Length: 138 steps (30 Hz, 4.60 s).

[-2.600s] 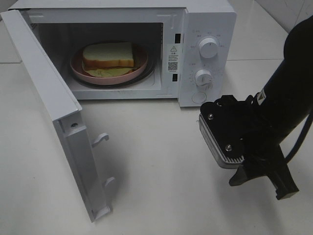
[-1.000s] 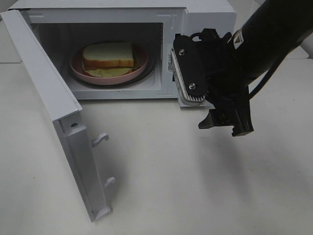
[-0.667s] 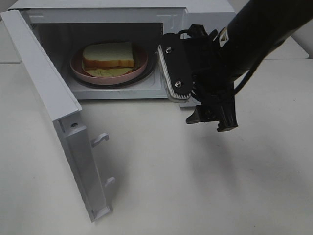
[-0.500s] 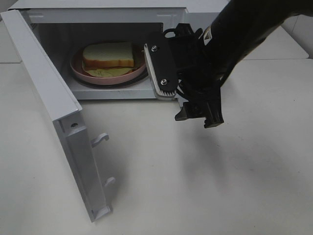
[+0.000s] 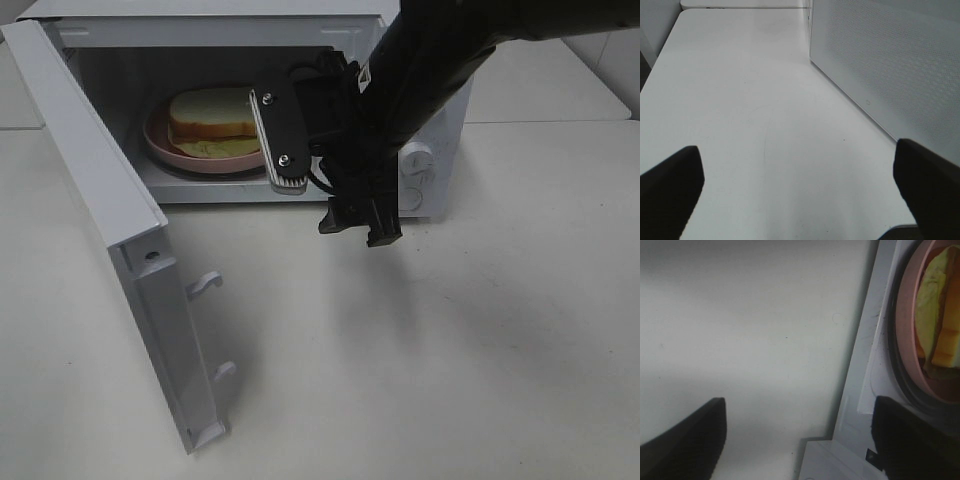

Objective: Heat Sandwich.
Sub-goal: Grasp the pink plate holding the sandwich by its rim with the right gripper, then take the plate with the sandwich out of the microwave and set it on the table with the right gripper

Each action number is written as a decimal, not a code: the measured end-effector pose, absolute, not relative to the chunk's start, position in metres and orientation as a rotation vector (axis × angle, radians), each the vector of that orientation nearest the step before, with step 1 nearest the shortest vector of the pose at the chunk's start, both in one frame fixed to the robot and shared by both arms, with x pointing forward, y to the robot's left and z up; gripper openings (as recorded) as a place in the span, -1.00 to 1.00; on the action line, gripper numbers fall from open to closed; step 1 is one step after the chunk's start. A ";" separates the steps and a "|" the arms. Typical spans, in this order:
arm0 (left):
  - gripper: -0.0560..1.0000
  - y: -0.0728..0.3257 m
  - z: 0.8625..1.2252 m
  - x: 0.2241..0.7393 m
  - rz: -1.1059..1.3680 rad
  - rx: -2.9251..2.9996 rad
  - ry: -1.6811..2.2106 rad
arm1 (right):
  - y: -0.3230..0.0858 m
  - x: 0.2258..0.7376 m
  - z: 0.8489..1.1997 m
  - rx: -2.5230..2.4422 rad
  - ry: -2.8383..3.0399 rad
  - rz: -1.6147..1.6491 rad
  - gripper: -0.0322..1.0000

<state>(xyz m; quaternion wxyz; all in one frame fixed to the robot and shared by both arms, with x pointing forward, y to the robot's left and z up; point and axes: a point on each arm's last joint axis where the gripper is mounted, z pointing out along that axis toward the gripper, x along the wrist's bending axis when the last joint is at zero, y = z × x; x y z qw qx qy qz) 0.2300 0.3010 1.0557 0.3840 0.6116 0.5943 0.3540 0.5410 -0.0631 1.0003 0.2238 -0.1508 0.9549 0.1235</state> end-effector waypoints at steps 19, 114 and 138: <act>0.95 0.301 1.056 0.230 0.902 1.559 1.515 | -0.031 0.582 0.981 -0.332 2.636 0.372 0.55; 0.95 0.302 1.056 0.230 0.913 1.561 1.518 | 0.022 0.663 0.917 -0.177 2.596 0.329 -0.83; 0.95 0.302 1.056 0.230 0.913 1.561 1.518 | 0.020 0.658 0.921 -0.228 2.642 0.286 -0.83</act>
